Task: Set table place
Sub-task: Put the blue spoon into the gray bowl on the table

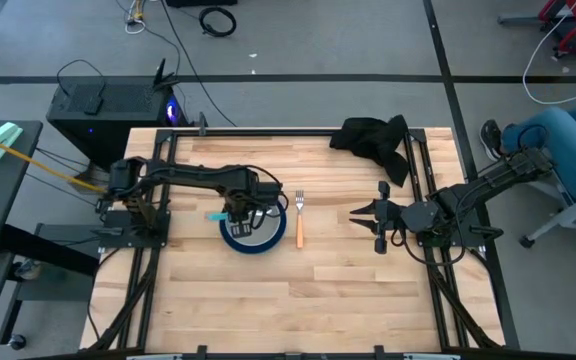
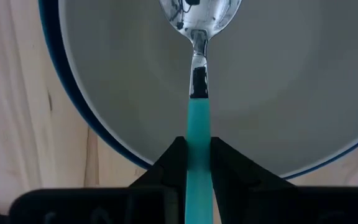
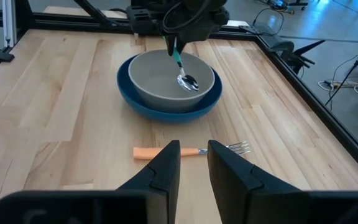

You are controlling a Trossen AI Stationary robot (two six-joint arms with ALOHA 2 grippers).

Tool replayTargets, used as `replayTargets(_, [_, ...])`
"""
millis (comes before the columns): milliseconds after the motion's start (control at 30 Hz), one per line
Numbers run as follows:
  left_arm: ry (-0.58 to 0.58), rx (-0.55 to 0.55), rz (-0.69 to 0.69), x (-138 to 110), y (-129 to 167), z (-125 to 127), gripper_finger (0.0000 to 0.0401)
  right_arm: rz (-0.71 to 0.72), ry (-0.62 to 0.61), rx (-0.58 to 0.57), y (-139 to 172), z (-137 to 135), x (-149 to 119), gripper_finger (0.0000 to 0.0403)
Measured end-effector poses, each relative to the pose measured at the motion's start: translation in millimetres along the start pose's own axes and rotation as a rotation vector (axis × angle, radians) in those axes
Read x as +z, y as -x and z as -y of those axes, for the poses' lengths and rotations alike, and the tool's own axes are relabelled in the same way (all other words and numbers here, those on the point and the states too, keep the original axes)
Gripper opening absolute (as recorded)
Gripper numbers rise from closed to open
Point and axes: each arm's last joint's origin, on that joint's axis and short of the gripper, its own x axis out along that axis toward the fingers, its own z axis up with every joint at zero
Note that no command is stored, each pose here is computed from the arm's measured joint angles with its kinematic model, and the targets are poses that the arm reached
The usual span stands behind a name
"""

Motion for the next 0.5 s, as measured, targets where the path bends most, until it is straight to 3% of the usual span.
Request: replayTargets(500, [0.033, -0.017, -0.048, 5, -12, 6, 0.0056, 0.0, 0.0, 0.0, 0, 0, 0, 0.0089])
